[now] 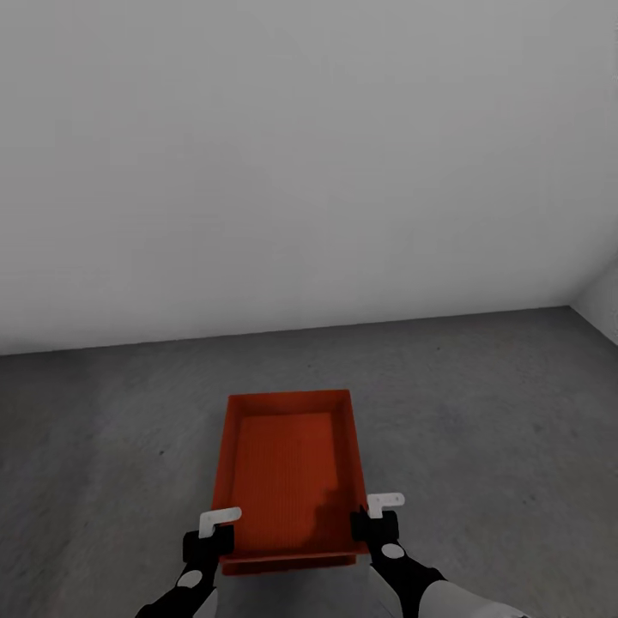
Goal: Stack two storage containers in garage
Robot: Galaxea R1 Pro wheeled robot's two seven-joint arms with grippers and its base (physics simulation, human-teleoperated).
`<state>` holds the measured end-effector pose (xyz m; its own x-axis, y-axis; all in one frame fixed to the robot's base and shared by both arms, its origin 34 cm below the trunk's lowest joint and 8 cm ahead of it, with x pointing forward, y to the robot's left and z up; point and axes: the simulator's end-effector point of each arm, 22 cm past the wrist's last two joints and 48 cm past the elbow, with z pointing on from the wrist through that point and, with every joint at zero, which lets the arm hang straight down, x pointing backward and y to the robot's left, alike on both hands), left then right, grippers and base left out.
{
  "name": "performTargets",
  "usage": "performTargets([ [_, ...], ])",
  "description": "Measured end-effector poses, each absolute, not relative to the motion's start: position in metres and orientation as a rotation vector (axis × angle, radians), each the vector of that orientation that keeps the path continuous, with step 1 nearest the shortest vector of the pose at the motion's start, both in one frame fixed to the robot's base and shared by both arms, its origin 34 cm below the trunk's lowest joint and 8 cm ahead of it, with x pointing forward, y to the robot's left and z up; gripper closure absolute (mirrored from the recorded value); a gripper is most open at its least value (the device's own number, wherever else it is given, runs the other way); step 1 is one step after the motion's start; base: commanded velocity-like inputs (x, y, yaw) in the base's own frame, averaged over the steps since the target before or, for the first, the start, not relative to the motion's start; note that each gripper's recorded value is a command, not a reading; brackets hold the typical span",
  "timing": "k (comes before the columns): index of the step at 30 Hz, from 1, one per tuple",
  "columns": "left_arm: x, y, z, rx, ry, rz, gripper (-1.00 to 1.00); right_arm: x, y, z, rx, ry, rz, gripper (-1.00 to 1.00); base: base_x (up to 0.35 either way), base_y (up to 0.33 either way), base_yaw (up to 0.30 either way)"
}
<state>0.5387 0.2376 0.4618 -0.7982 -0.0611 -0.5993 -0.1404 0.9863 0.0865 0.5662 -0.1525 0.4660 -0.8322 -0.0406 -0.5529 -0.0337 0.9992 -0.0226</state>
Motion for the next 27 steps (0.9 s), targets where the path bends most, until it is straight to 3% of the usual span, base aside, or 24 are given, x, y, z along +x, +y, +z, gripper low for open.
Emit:
performTargets([
  [27,0.5384,0.2371,0.4618,-0.142,2.494,0.168,1.00,0.5663,-0.1529,0.4659,-0.053,2.554,-0.015,1.00,0.000,0.027,-0.001],
])
